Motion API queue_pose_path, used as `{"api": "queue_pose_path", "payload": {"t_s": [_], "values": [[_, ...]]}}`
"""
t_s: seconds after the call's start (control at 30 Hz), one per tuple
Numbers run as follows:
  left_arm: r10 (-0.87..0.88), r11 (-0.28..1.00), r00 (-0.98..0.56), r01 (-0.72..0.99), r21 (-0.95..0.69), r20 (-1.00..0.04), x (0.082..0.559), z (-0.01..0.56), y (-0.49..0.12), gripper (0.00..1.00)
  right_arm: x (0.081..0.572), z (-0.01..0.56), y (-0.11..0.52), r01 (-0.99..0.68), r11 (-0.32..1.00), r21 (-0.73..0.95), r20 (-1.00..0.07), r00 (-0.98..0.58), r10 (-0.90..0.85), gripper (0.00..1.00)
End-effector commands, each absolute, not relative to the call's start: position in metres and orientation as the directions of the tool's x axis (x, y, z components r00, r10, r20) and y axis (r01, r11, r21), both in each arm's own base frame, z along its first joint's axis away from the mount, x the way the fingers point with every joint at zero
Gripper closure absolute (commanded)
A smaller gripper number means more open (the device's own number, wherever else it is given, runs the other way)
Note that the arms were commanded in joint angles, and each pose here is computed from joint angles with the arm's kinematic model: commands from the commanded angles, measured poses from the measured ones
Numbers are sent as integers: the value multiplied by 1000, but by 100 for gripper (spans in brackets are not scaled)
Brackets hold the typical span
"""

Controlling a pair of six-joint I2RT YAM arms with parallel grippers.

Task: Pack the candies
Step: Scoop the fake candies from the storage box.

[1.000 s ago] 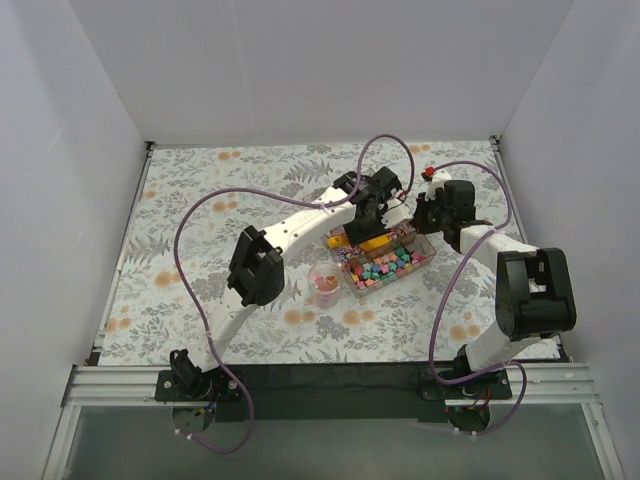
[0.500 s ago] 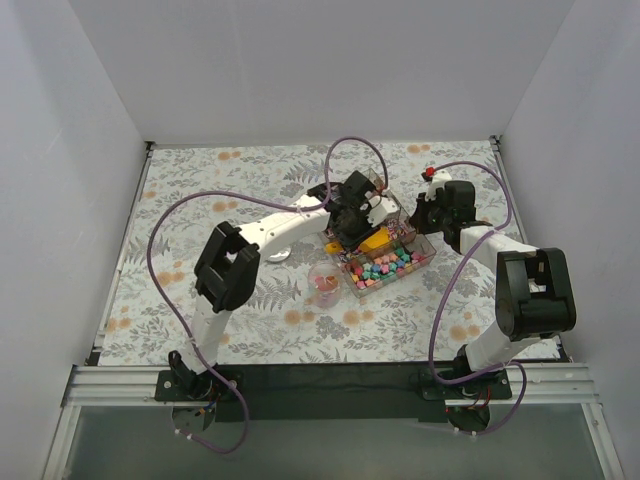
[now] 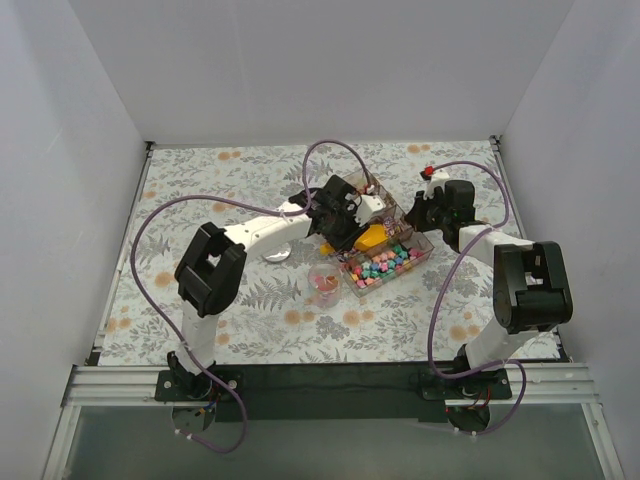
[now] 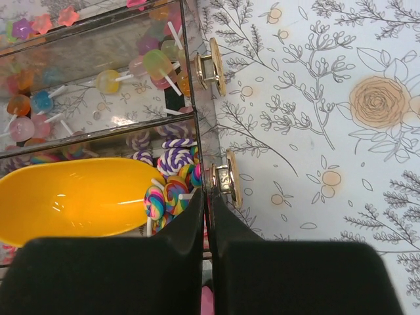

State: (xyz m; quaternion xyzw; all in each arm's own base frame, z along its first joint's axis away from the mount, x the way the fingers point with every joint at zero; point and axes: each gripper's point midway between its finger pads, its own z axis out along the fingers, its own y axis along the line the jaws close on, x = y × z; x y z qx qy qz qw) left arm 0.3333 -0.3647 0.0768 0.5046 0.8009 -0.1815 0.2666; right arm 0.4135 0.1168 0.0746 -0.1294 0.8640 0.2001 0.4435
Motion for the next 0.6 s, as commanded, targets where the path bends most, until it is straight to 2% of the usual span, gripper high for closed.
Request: {"api": "queue_pose_path", "payload": {"t_s": [0.0, 0.27, 0.57], "values": [[631, 248, -192, 968, -38, -752, 311, 101, -402, 100, 351, 30, 171, -457, 753, 473, -646, -761, -56, 99], [616, 248, -169, 969, -14, -769, 312, 107, -402, 100, 348, 21, 172, -451, 750, 484, -631, -774, -59, 99], [556, 213, -84, 976, 44, -827, 322, 150, -424, 100, 360, 56, 175, -484, 740, 467, -681, -731, -48, 99]]}}
